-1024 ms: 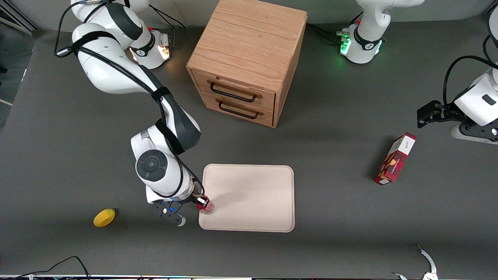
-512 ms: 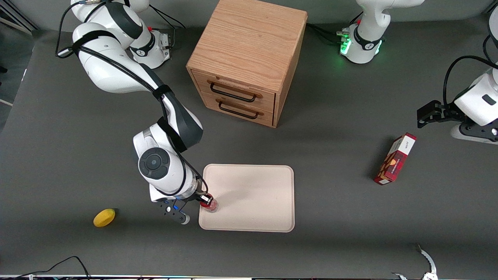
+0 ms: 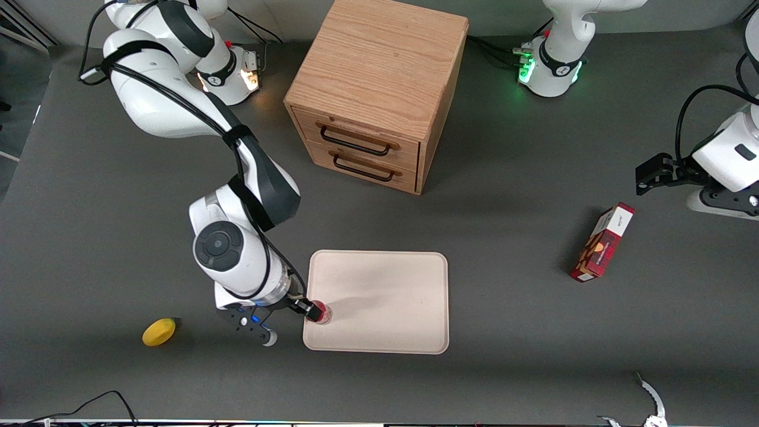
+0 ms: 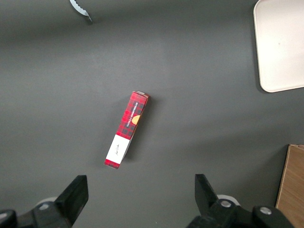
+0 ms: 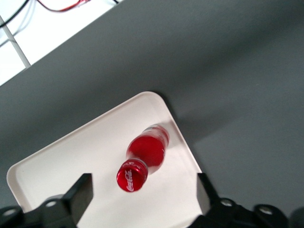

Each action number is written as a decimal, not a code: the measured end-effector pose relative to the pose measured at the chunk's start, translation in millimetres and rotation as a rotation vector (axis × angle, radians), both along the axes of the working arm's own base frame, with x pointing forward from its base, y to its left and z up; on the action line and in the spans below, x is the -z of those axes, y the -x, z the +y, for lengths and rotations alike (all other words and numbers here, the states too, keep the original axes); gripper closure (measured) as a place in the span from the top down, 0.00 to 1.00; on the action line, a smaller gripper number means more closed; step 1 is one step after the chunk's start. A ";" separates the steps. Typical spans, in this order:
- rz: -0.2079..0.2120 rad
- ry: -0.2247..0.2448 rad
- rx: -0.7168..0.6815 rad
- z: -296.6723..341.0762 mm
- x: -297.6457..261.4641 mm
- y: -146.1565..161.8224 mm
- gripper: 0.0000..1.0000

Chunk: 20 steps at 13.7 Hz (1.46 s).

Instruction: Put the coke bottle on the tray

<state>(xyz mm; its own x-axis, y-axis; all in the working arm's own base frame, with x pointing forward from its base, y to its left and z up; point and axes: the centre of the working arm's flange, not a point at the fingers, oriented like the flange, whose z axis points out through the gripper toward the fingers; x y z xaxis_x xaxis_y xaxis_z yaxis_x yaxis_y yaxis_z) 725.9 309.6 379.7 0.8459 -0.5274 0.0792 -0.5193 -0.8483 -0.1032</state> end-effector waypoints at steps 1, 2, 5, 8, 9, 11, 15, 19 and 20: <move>0.004 0.014 -0.004 -4.9 -23.6 4.1 1.00; 0.010 0.029 -0.018 -8.9 -55.4 12.6 1.00; 0.056 0.078 -0.113 -26.2 -173.4 64.2 1.00; 0.122 0.136 -0.261 -83.7 -288.7 136.2 1.00; 0.141 0.144 -0.306 -104.4 -316.4 159.4 1.00; 0.173 0.126 -0.347 -148.5 -347.9 193.0 1.00; 0.194 0.083 -0.387 -255.2 -330.8 221.2 1.00; 0.174 0.082 -0.379 -297.7 -268.4 260.3 1.00; 0.174 0.085 -0.384 -295.3 -259.0 267.4 1.00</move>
<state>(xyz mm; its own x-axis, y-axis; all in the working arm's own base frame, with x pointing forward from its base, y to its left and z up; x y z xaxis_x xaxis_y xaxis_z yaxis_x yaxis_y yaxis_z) 458.5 14.3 638.7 0.9841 -0.1697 -0.0528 -0.1679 -0.9851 0.0365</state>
